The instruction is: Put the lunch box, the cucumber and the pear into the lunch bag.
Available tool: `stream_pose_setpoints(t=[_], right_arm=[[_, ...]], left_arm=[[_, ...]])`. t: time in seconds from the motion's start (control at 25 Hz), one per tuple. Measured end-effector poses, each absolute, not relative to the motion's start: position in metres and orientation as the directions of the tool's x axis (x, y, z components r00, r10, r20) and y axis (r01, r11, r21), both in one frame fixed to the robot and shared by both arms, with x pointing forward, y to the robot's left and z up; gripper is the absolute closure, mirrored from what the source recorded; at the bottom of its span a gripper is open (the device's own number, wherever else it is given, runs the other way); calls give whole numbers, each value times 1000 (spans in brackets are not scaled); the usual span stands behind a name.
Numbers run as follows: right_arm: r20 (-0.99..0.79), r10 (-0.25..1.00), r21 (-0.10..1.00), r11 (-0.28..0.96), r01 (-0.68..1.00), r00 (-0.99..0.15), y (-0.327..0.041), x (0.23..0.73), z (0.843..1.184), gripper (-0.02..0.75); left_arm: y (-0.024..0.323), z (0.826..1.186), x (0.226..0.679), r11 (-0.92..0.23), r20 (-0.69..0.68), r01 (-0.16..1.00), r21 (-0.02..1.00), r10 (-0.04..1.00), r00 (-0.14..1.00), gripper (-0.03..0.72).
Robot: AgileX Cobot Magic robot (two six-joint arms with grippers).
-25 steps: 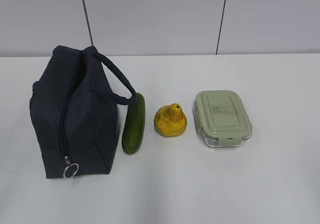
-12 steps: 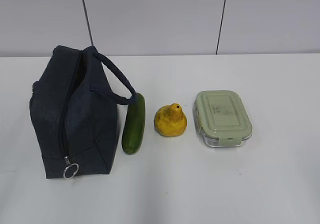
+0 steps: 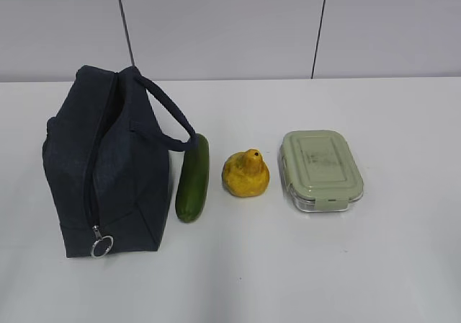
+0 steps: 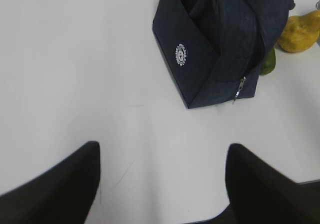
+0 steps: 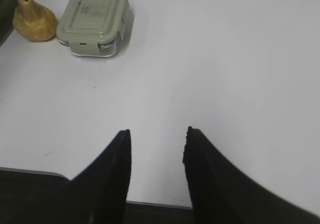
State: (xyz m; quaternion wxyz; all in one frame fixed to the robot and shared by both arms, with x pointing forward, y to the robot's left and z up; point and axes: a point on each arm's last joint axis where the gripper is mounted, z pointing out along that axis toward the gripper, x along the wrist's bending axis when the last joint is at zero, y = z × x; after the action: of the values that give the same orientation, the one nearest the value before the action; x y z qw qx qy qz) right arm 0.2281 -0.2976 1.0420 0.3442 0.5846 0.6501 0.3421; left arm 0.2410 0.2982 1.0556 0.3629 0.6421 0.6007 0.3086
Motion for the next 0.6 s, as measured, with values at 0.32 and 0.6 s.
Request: stream_pose_setpoints(t=[0.32, 0.6], right_arm=[[-110, 993, 842, 113, 527, -37, -304, 228, 1042, 422], [-109, 993, 763, 114, 636, -47, -304, 253, 1048, 422]], left_arm=[[298, 1056, 241, -15, -40, 547, 837, 995, 88, 222], [298, 1056, 241, -15, -40, 547, 837, 995, 88, 222]])
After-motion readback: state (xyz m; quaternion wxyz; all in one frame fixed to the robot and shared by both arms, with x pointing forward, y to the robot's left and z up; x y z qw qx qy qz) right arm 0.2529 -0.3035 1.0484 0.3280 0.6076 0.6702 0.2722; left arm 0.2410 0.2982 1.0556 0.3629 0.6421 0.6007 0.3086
